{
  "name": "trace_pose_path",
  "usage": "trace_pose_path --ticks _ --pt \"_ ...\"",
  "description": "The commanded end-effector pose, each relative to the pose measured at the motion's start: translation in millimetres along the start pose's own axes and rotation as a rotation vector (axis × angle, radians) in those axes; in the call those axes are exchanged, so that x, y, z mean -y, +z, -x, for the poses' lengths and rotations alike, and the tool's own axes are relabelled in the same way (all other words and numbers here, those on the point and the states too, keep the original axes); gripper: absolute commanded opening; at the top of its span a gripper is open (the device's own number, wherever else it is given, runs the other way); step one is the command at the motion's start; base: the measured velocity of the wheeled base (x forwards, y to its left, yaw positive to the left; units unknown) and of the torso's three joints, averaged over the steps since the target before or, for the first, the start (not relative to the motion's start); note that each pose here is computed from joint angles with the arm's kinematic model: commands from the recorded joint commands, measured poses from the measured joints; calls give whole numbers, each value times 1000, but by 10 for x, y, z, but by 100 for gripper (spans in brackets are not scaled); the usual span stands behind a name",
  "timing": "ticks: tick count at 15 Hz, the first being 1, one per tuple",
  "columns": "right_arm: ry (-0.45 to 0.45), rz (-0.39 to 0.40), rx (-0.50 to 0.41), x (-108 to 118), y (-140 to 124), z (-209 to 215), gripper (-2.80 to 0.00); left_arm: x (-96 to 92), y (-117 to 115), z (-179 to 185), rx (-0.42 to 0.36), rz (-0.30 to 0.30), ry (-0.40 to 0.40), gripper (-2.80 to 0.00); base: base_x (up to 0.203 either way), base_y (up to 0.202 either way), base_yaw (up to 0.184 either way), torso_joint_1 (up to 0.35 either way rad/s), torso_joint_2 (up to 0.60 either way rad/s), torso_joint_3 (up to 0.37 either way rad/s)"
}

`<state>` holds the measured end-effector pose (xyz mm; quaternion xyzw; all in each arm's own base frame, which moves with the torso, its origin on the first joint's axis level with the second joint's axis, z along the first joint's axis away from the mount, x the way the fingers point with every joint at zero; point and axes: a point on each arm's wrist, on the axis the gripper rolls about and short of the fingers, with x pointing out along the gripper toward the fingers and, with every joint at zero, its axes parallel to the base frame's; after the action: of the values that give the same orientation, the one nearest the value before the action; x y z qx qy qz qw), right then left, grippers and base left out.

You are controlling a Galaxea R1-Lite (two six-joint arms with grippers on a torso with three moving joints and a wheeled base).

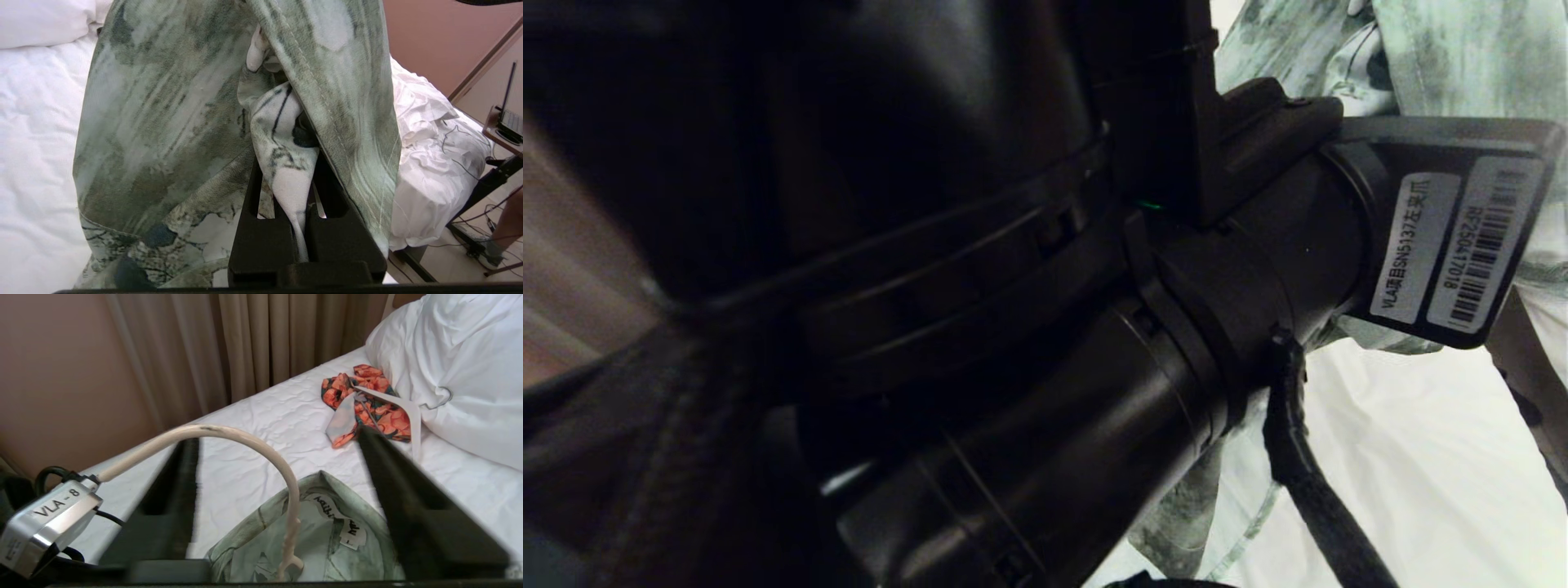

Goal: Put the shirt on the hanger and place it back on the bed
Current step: Take the clothes hanger out of the clothes

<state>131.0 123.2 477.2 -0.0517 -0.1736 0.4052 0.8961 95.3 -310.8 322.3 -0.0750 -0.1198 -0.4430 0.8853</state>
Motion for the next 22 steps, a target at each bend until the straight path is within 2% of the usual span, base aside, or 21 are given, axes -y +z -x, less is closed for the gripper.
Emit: trace_pose_path --ticks 1,9,14,20,22 --pt "5 0 -9 -5 -23 -27 -280 -6 26 11 10 0 3 -280 0 0 0 0 0 0" --pt "3 -1 -6 -4 -20 -27 -280 1 -41 13 -8 1 -6 -280 0 0 0 0 0 0" --pt "-43 5 39 16 22 -44 -280 8 -174 21 -31 3 -8 -280 0 0 0 0 0 0" --pt "-61 6 51 24 64 4 -280 4 -160 16 -13 -5 -5 -280 0 0 0 0 0 0" --pt "-63 4 55 24 80 26 -280 -34 -85 49 4 -34 2 -280 0 0 0 0 0 0"
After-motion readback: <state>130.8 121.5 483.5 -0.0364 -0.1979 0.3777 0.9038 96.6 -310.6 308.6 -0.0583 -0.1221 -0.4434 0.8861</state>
